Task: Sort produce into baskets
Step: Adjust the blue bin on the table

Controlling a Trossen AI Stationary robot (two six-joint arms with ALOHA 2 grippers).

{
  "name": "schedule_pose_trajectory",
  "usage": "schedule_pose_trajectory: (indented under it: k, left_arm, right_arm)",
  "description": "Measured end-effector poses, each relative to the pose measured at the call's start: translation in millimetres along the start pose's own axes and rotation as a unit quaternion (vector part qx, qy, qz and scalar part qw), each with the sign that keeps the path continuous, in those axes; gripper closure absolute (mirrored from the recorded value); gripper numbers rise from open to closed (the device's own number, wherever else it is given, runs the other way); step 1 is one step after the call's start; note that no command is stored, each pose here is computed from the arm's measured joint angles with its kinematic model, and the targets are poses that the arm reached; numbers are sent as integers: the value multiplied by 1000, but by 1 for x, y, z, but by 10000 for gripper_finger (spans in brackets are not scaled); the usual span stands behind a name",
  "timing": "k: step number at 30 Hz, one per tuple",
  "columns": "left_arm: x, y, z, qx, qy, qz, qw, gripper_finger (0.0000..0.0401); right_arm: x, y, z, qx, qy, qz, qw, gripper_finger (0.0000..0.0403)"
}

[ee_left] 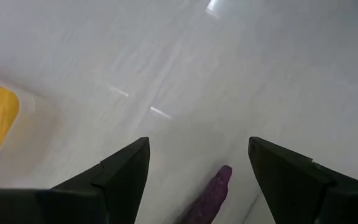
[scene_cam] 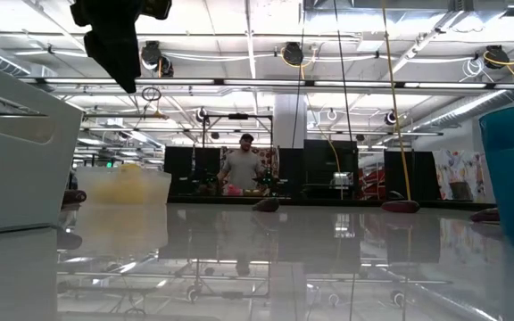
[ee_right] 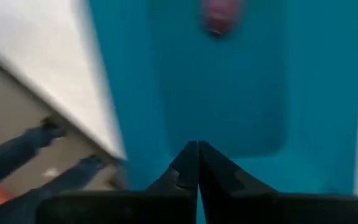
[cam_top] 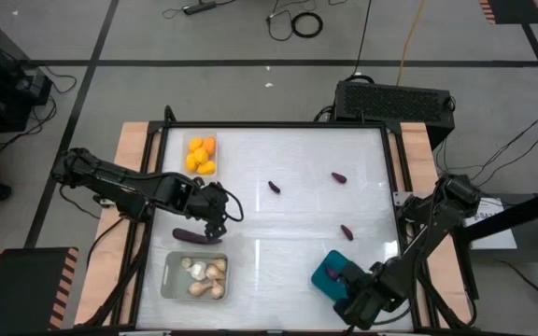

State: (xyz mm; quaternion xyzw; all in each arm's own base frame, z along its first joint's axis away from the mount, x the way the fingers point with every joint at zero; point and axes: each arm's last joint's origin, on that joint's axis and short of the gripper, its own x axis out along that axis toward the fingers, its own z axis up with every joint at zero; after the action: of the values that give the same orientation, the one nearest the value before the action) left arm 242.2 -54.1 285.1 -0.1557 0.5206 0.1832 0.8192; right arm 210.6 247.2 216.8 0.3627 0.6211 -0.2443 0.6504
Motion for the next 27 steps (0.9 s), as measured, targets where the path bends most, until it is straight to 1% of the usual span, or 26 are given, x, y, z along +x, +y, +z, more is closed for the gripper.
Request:
schedule_pose_trajectory:
  k: [4,7,14,16,20,23,25,27]
  left_arm:
    - [0,0,0,3,-6,3,1000,122]
    - [0,-1,1,4,-9,5,1000,122]
    - [0,-1,2,2,-16,2,1000,122]
    - [0,-1,2,2,-16,2,1000,122]
    - [0,-1,2,1,-16,2,1000,122]
    - [0,-1,2,-1,-16,2,1000,122]
    - [0,-1,2,-1,-16,2,1000,122]
    - [0,-1,2,-1,-16,2,1000,122]
  right_arm:
    - [6,-12,-10,5,19,-72,997,403]
    - [6,-19,-14,-3,23,-107,994,403]
    - [0,-37,-13,-12,-4,-202,979,403]
    - [-1,-41,-11,-21,-20,-218,976,403]
    - [-2,-42,-8,-33,-66,-221,972,403]
    - [-2,-41,-8,-33,-72,-212,974,403]
    - [-2,-35,-9,-44,-64,-187,979,403]
    - [-1,-27,-11,-64,-61,-148,985,403]
